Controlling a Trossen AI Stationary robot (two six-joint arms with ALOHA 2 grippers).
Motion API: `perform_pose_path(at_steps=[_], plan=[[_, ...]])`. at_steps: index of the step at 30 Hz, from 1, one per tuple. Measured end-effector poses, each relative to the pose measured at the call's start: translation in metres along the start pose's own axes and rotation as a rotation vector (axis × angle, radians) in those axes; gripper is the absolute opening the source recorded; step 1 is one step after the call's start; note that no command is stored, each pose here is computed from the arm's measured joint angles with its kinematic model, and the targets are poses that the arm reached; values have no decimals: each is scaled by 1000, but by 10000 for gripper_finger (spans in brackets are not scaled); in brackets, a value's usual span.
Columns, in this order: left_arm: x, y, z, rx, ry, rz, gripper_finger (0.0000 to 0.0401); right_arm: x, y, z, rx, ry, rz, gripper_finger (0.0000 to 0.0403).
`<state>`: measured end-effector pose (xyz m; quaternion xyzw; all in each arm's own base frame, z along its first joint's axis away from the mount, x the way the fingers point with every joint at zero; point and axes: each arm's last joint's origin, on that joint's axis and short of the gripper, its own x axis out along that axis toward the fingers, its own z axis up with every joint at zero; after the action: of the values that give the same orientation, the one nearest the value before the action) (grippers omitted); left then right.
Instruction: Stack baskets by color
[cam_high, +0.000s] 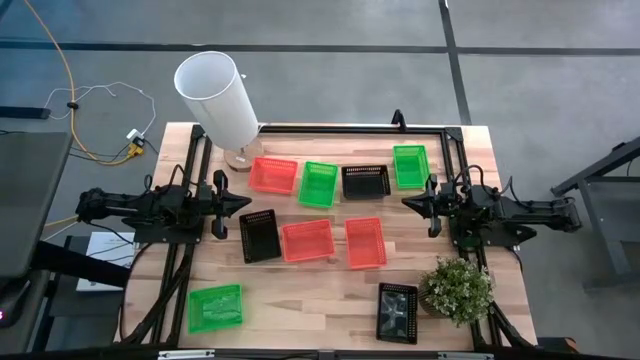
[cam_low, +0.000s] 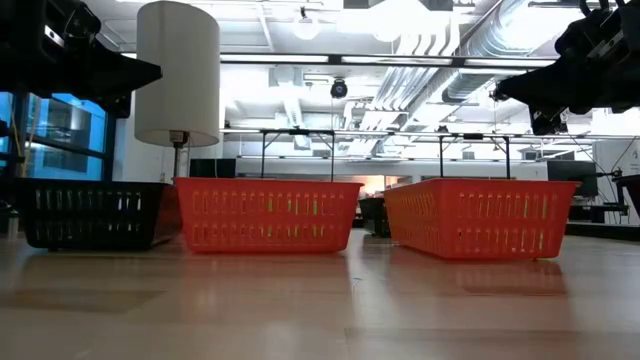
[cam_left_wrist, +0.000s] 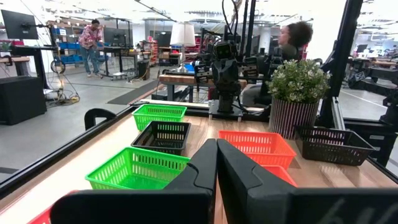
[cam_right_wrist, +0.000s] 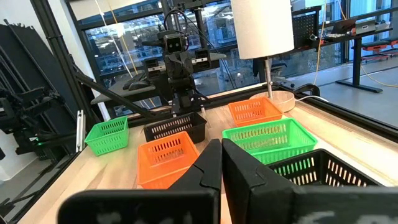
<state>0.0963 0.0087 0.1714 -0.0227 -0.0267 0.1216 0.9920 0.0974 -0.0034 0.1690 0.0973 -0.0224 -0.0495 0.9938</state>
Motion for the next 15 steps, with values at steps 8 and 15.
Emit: perform_pose_path(at_steps=[8, 15], plan=[[0, 0, 0, 0, 0, 0, 0, -3, 3, 24, 95, -261, -1, 0], [0, 0, 0, 0, 0, 0, 0, -11, 3, 45, 75, -504, -80, 0]])
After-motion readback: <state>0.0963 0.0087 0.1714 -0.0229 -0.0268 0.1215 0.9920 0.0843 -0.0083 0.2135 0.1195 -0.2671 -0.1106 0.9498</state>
